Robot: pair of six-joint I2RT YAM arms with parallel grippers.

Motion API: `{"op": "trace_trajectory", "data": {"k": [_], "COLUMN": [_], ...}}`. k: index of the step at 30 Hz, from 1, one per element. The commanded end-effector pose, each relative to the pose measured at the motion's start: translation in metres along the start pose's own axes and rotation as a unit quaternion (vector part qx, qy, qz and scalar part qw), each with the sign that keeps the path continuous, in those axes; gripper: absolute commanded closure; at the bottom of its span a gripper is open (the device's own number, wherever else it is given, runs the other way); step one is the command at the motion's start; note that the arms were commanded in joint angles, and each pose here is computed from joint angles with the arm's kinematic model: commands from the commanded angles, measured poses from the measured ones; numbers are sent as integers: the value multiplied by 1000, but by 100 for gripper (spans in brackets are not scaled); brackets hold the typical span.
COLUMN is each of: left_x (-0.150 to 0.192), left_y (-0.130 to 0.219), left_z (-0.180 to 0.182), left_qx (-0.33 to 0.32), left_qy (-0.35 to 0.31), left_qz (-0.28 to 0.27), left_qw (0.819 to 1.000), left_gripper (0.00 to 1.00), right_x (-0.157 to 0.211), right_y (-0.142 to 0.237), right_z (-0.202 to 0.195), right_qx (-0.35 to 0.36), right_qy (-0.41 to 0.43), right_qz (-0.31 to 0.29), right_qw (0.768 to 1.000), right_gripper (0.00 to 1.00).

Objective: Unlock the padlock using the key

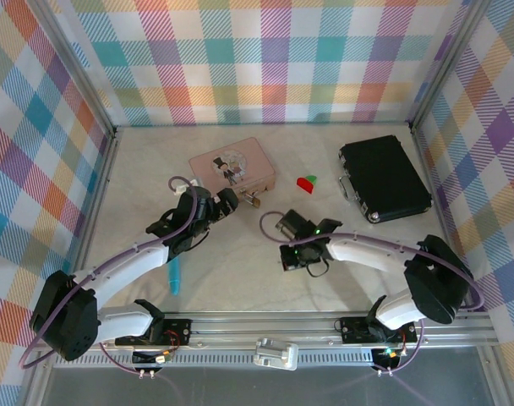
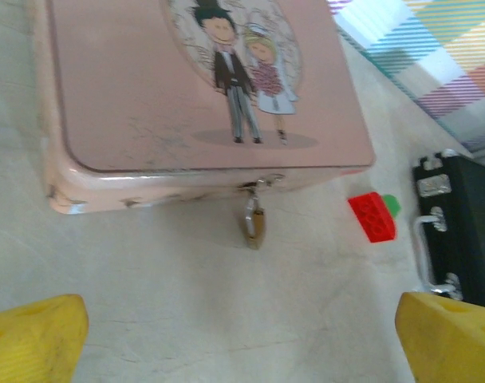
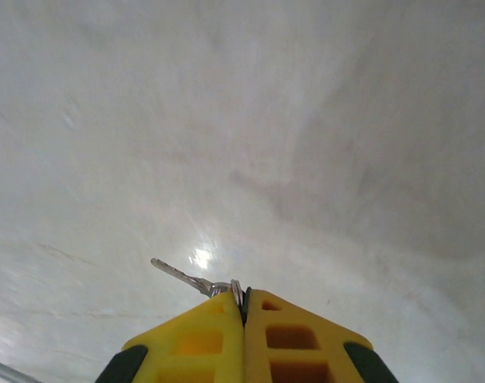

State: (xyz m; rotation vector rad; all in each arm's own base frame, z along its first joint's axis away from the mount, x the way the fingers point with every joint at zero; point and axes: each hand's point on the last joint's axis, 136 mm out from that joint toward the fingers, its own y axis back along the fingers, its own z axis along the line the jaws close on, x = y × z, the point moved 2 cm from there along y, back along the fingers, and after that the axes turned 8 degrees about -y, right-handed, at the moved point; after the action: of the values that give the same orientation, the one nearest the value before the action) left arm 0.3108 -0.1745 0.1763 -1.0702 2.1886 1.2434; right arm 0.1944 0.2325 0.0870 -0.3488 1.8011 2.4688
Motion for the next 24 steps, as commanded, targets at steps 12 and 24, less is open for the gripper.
{"op": "trace_trajectory", "data": {"k": [12,24], "left_x": [7,24], "left_y": [12,3], "left_z": [-110,-146], "left_qx": [225,267], "left_qy": [-14,-69], "left_qz": [-13,2], "left_qw": [974,961], "left_gripper": [14,29], "right_x": [-95,-113], "right_y": [95,109], "right_z": [30,54], "right_qx": [-192,-280], "right_qy": [-71,-91], "right_qz": [-124,-121], "right_qw": [971,948], "right_gripper": [100,100]}}
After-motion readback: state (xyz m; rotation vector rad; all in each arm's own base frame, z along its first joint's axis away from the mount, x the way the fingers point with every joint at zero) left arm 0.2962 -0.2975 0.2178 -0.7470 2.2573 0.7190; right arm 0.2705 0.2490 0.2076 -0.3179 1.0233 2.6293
